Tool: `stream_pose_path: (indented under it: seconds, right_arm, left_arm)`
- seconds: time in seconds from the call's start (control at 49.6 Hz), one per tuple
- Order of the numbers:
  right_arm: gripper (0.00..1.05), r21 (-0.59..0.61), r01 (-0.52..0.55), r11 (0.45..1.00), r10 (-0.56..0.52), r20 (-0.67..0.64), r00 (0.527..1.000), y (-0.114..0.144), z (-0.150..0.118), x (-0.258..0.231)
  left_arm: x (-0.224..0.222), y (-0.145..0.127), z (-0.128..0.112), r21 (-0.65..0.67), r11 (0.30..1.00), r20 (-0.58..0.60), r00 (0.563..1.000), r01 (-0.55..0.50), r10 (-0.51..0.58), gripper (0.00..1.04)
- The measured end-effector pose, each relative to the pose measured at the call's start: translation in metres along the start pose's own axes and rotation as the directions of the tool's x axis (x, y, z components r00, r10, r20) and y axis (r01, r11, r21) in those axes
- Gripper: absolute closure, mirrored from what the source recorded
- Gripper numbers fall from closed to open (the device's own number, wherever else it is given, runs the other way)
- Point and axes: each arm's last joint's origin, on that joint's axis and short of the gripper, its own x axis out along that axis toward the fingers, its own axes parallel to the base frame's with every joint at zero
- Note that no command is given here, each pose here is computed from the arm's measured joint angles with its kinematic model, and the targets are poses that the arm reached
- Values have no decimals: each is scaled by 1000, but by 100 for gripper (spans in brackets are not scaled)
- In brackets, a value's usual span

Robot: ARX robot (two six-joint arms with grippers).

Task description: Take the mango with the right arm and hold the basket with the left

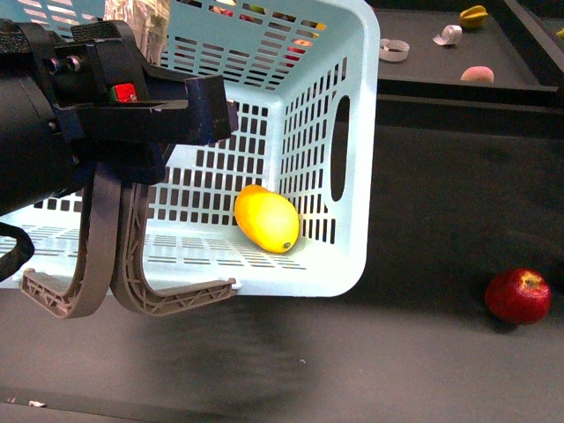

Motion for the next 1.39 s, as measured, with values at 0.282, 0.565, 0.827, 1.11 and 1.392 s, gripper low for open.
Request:
stream_pose_path:
  seconds: [0.282, 0.565, 0.827, 1.11, 1.392]
  right_arm:
    - [103, 0, -4, 1000, 4, -15, 1000, 0, -2, -7]
    - [103, 0, -5, 1000, 5, -7, 1000, 0, -3, -14]
    - [103, 0, -5, 1000, 5, -7, 1000, 0, -3, -14]
    - [103, 0, -5, 1000, 5, -7, 1000, 0, -3, -14]
    - [97, -2, -5, 1000, 5, -7, 1000, 0, -3, -14]
  left_arm:
    - [0, 0, 0, 0, 1000, 0, 1000, -1, 1, 99]
    - [0, 0, 0, 1, 1000, -1, 1000, 1, -1, 99]
    - [0, 0, 0, 1, 1000, 0, 1000, 0, 0, 99]
    - [0, 0, 0, 0, 1000, 0, 1000, 0, 0, 99]
    - [0, 0, 0, 0, 1000, 0, 1000, 0, 0, 99]
